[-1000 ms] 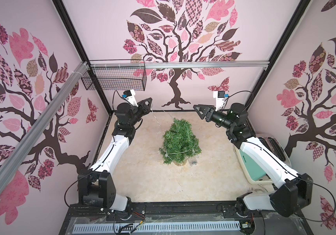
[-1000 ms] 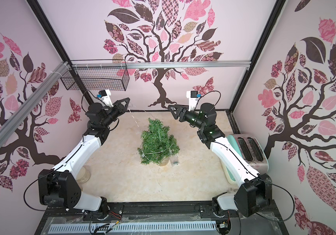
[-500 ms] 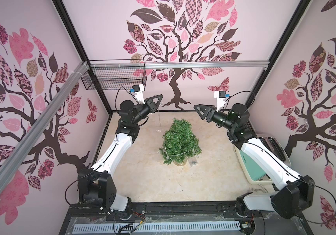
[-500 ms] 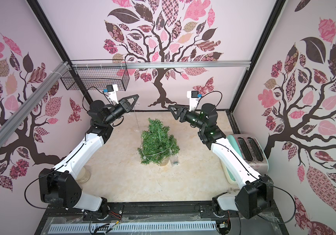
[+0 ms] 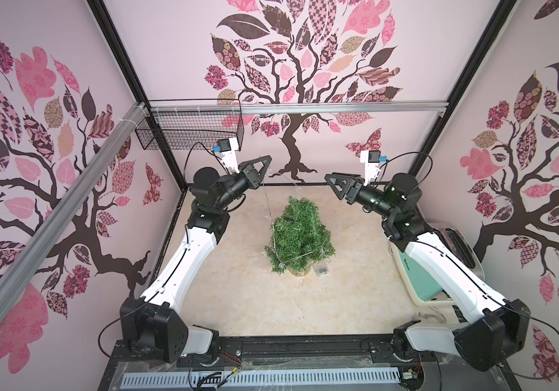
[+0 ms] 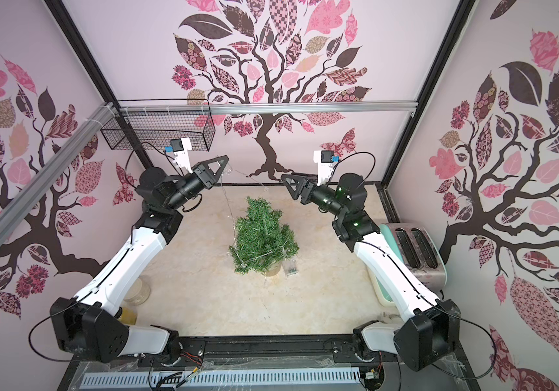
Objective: Remove string lights from the small christmas tree
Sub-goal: Remove the light string from the Christmas tree.
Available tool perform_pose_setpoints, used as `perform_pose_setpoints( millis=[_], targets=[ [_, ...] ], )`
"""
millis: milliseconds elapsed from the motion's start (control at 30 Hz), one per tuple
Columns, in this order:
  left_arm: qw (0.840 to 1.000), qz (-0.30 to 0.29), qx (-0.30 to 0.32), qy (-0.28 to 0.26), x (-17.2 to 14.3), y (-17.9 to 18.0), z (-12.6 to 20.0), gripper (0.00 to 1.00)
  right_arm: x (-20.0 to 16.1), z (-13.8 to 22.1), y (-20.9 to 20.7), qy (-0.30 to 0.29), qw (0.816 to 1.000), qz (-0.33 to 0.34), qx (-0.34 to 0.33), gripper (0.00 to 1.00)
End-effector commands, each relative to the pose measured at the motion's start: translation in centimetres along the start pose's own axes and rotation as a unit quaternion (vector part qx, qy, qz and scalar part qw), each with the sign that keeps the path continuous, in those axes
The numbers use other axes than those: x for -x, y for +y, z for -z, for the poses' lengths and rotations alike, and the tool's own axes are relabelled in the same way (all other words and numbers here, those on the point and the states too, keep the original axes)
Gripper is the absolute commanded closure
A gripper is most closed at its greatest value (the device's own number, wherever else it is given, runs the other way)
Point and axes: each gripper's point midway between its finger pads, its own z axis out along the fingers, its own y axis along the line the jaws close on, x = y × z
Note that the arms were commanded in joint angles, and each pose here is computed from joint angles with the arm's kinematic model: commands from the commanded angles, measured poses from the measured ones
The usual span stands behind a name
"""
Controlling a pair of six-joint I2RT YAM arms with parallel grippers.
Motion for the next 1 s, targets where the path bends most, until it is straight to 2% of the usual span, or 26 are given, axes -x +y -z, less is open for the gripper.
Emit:
perform_pose_setpoints(
  millis=[0, 200, 233, 633, 767, 967],
  targets=[
    [0.999, -0.03, 0.032, -0.016, 1.2, -0.6, 1.5, 1.0, 0.4, 0.8, 1.2, -0.012, 1.0, 0.007, 0.014, 0.37],
    [0.996, -0.053, 0.052, -0.041, 2.5, -2.4, 4.1, 1.0, 1.0, 2.0, 2.5, -0.025, 0.999, 0.012, 0.025, 0.36],
    [0.997, -0.049, 0.06, -0.032, 2.1, -2.4, 4.5, 1.0, 1.2, 2.2, 2.8, -0.027, 0.999, 0.014, 0.027, 0.36],
    [0.999, -0.03, 0.029, -0.023, 0.9, -7.9, 10.4, 1.0, 1.9, 7.0, 8.4, -0.055, 0.993, 0.042, 0.096, 0.33],
    [1.0, -0.011, 0.003, -0.015, -0.2, -9.6, 12.2, 1.0, 0.5, 8.7, 11.6, -0.029, 0.986, 0.059, 0.155, 0.36],
    [1.0, 0.014, -0.02, 0.012, -2.3, -11.1, 14.0, 1.0, -5.3, 9.0, 16.7, 0.05, 0.972, 0.112, 0.198, 0.35]
  ],
)
